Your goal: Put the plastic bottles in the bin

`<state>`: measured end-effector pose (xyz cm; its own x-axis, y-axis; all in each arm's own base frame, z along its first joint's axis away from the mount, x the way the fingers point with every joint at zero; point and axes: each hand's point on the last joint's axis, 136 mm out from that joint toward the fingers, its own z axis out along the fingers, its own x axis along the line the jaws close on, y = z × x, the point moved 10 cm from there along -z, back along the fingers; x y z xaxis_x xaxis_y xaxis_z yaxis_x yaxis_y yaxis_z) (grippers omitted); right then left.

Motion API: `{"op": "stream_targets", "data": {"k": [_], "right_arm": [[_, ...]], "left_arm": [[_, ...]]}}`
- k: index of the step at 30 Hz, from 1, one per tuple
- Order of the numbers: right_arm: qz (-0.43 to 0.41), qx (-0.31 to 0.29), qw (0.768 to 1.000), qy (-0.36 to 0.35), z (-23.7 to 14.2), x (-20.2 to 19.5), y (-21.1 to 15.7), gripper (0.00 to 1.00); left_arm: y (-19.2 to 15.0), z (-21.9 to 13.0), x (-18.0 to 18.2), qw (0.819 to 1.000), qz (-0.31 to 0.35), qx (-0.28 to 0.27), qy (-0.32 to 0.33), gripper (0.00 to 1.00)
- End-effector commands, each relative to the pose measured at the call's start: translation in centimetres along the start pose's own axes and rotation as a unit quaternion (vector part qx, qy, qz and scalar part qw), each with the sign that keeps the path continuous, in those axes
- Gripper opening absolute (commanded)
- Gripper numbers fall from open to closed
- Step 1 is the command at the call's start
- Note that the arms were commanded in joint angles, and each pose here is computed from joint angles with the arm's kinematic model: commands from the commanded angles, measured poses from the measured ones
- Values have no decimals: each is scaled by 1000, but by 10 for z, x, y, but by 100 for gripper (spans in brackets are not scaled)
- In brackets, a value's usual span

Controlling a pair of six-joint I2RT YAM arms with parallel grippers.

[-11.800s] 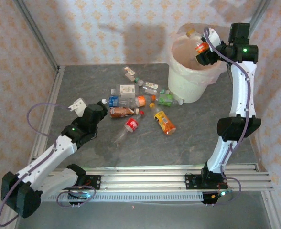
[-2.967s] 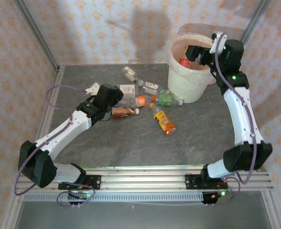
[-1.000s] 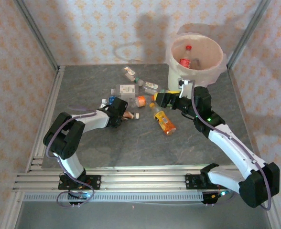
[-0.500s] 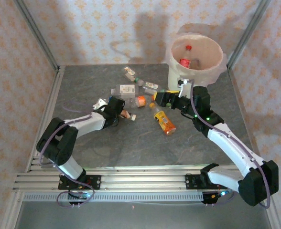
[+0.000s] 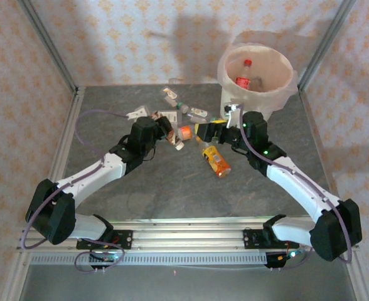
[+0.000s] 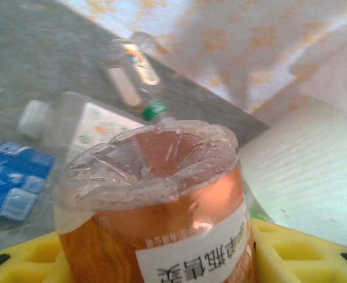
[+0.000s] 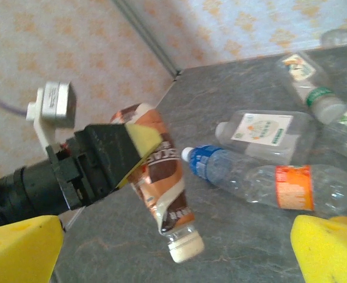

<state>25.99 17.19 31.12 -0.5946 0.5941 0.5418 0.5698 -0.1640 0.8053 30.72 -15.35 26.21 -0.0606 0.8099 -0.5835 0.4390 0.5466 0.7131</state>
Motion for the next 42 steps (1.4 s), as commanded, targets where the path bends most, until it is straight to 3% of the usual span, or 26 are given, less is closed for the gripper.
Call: {"op": "stream_targets", "data": {"k": [1,5,10,13,26,32,39,42], "right_arm": [[-68,22,995,65,7,25,7,99],[-120,73,985,104,17,41,-4,99],[-144,124,977,94,32,46,-15,99],[-133,123,980,80,40,43,-14,99],[-81,41,995,-28,57,25,-2,99],[-91,21,985,-146,53,8,3,99],[-150,59,982,-97,45,14,1,99],[-146,66,985,-58,50,21,4,89]], "left_arm": [[19,-11,-34,993,37,-5,-110,55],[26,-12,-54,982,37,10,-185,55],[31,-14,-73,966,39,27,-255,55],[33,-17,-78,959,38,28,-278,55],[33,-18,-85,950,56,46,-304,55],[34,-21,-82,953,62,43,-293,55],[34,-23,-82,951,75,56,-293,55],[34,-23,-86,947,77,63,-306,55]]}}
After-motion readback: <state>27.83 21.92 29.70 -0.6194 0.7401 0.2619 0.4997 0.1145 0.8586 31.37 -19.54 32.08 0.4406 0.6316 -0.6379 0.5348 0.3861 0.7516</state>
